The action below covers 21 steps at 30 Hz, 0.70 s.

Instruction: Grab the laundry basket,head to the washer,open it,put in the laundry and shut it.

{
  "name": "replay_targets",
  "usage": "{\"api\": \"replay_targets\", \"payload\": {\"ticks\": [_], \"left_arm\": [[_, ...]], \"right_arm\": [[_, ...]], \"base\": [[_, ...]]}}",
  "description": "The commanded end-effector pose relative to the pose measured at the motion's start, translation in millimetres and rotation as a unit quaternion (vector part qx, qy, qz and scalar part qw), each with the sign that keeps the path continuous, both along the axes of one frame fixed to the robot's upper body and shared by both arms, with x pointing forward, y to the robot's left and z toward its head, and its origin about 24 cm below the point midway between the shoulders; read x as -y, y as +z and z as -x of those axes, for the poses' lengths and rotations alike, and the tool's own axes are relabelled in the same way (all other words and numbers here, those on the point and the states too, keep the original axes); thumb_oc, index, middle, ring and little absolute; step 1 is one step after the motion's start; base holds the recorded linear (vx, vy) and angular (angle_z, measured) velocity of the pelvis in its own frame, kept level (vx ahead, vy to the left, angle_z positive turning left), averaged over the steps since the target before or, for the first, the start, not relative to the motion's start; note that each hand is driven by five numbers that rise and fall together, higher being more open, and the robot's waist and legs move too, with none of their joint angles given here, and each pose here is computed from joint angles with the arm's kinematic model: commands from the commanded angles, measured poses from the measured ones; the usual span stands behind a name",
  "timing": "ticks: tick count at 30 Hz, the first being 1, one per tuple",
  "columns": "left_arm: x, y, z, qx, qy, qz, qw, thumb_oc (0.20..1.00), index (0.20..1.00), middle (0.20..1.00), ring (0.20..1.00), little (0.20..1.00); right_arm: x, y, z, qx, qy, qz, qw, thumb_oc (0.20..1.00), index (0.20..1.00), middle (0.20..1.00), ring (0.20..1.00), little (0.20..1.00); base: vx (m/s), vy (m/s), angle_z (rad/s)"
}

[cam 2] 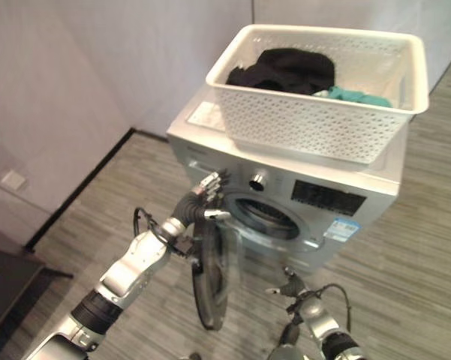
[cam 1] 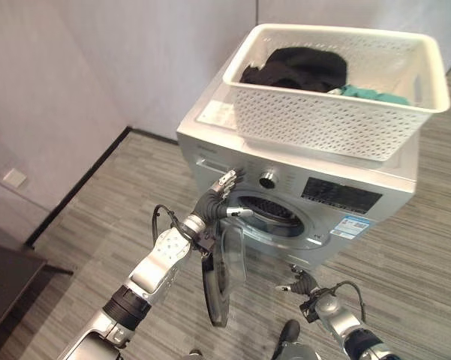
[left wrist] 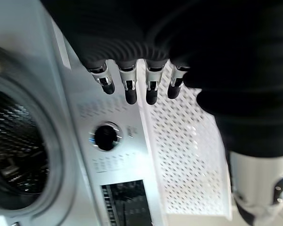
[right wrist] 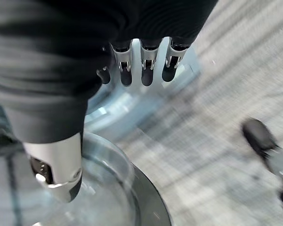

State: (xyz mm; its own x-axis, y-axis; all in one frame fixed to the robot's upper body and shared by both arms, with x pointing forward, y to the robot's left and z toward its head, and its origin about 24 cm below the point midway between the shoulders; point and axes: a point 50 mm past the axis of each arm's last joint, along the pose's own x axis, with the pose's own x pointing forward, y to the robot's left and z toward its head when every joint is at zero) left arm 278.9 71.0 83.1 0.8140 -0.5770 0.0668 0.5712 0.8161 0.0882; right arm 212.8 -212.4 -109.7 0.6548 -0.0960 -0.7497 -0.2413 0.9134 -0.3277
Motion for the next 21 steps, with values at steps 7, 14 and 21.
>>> {"api": "replay_targets", "payload": {"ticks": [7,14,21], "left_arm": [[-108.5,-78.9,72.6,-0.128,0.143,-0.130,0.973,1.000,1.000,1.000,1.000,1.000],[-105.1,-34.6,77.3,-0.050,0.168,-0.001,0.985,1.000,1.000,1.000,1.000,1.000],[-100.5,13.5,70.3,0.059,0.120,0.004,0.991,1.000,1.000,1.000,1.000,1.000]], "right_arm": [[-31.5,31.2,-55.5,0.091,-0.115,-0.159,0.976,1.000,1.000,1.000,1.000,1.000],[-66.2,41.4,-72.5,0.118,-0.225,-0.331,0.909,1.000,1.000,1.000,1.000,1.000],[-70.0,30.6,-59.1,0.095,-0.178,-0.298,0.933,1.000,1.000,1.000,1.000,1.000]], "base": [[-0.15,0.252,0.69],[-0.04,-0.012,0.45],[-0.02,-0.042,0.30]]}}
